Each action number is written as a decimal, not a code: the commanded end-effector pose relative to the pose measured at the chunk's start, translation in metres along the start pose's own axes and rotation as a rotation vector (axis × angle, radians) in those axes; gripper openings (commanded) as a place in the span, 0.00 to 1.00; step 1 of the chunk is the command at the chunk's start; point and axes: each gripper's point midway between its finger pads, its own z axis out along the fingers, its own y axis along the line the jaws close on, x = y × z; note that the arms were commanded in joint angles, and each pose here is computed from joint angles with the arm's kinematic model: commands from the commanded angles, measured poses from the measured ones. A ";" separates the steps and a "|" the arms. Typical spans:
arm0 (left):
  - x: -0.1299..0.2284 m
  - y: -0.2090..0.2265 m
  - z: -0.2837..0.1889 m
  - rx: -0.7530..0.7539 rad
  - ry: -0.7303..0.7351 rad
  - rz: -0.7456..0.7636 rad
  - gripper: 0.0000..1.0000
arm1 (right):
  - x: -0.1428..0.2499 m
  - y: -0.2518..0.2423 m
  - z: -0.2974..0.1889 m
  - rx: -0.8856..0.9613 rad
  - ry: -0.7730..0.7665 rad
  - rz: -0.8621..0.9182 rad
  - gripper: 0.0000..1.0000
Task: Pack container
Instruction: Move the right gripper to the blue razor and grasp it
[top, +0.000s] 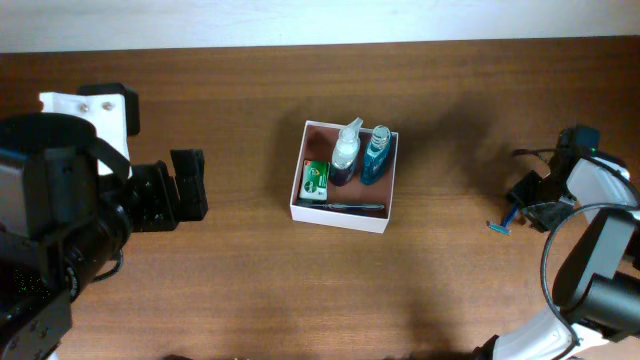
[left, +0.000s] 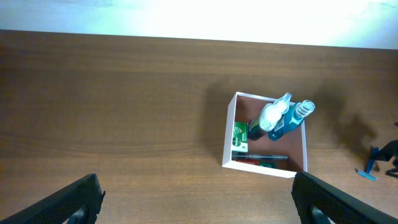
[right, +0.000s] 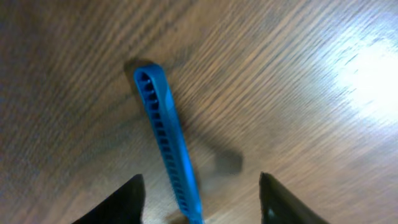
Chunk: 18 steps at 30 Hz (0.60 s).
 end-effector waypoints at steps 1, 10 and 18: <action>-0.001 0.003 0.000 -0.015 -0.004 0.011 0.99 | 0.005 0.007 0.010 -0.037 0.046 0.010 0.45; -0.001 0.003 0.000 -0.016 -0.004 0.011 0.99 | 0.012 0.003 0.010 -0.019 0.071 0.011 0.14; -0.001 0.003 0.000 -0.015 -0.004 0.011 0.99 | 0.014 0.000 0.010 -0.008 0.078 0.004 0.12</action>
